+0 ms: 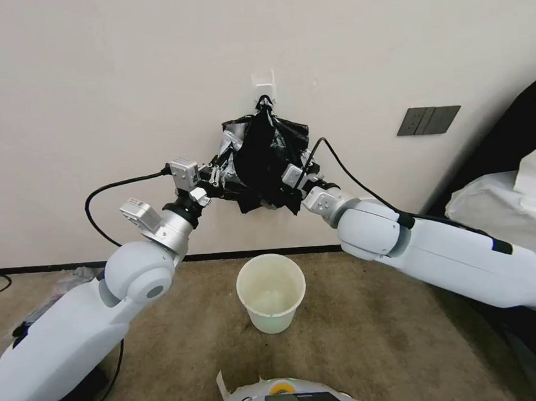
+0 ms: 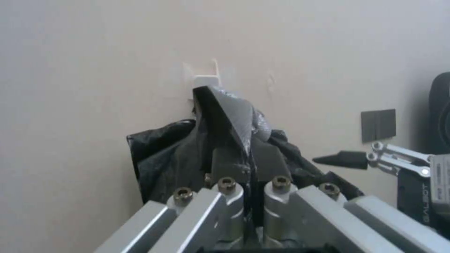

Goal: Place a trash bag onto the trash bin.

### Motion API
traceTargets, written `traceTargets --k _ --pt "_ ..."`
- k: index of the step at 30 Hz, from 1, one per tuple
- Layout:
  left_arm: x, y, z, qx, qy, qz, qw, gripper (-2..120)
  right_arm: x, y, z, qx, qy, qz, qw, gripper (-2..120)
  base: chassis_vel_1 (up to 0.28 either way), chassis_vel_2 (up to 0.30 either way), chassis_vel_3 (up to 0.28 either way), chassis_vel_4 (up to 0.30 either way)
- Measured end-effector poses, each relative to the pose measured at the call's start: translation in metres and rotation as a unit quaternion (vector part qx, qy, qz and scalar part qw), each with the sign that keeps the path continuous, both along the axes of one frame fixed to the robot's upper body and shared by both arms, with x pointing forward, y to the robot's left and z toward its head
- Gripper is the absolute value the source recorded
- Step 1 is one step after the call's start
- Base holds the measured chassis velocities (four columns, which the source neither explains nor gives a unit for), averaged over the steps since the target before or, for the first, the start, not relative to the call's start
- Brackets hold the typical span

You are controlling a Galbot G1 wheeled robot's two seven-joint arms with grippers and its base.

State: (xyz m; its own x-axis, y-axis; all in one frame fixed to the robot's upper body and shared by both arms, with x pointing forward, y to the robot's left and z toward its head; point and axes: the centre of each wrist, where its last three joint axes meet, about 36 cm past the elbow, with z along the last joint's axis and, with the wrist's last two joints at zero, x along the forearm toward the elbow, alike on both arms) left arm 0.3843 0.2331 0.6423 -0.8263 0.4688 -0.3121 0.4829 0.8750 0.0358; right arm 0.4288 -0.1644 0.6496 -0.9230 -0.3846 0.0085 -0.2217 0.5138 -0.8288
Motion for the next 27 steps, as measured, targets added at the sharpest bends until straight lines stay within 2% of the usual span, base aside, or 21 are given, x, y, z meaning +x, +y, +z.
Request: traceTargets --k 2,3,5,6,9,10,13,15,17,22,24,25,27 --pt "0.000 0.000 0.000 0.000 0.000 0.000 1.0000 0 -0.002 -0.005 -0.001 -0.006 0.004 -0.001 1.000 53 0.000 0.000 0.000 0.000" --pt "0.000 0.000 0.000 0.000 0.000 0.000 1.0000 0 -0.002 -0.005 -0.001 -0.006 0.004 -0.001 1.000 53 0.000 0.000 0.000 0.000" --pt "0.000 0.000 0.000 -0.002 0.001 -0.001 1.0000 0 -0.003 -0.008 -0.003 -0.010 0.009 -0.004 1.000 41 0.000 0.000 0.000 0.000" --pt "0.000 0.000 0.000 -0.002 0.001 -0.001 1.0000 0 -0.003 -0.008 -0.003 -0.010 0.009 -0.004 1.000 41 0.000 0.000 0.000 0.000" --pt "-0.001 0.000 -0.001 -0.003 0.002 -0.001 1.0000 0 -0.003 -0.011 -0.008 -0.006 0.027 -0.005 1.000 28 0.000 0.000 0.000 0.000" --pt "-0.001 0.000 -0.001 -0.003 0.002 -0.001 1.0000 0 -0.003 -0.011 -0.008 -0.006 0.027 -0.005 1.000 28 0.000 0.000 0.000 0.000" --pt "-0.001 0.000 -0.002 -0.003 0.004 0.000 1.0000 0 -0.004 -0.012 -0.013 0.006 0.042 -0.007 0.999 13 0.000 0.000 0.000 0.000" --pt "-0.001 0.001 -0.002 -0.002 0.004 0.001 1.0000 0 -0.004 -0.012 -0.014 0.012 0.044 -0.010 0.999 10 0.000 0.000 0.000 0.000" --pt "-0.003 0.001 -0.002 -0.002 0.004 0.001 1.0000 0 -0.004 -0.014 -0.014 0.036 0.050 -0.019 0.998 0 0.000 0.000 0.000 0.000" --pt "-0.007 0.002 -0.002 -0.001 0.003 0.000 1.0000 0 -0.004 -0.019 -0.009 0.083 0.060 -0.031 0.994 0 0.000 0.000 0.000 0.000" --pt "-0.010 0.002 -0.002 -0.001 0.003 0.001 1.0000 0 -0.009 -0.023 -0.003 0.137 0.080 -0.028 0.987 0 0.000 0.000 0.000 0.000" --pt "-0.010 0.002 -0.002 -0.001 0.003 0.001 1.0000 0 -0.009 -0.023 -0.003 0.137 0.080 -0.028 0.987 0 0.000 0.000 0.000 0.000" --pt "-0.011 0.003 -0.005 -0.001 0.006 0.003 1.0000 0 -0.014 -0.030 -0.002 0.193 0.087 -0.010 0.977 0 0.000 0.000 0.000 0.000"
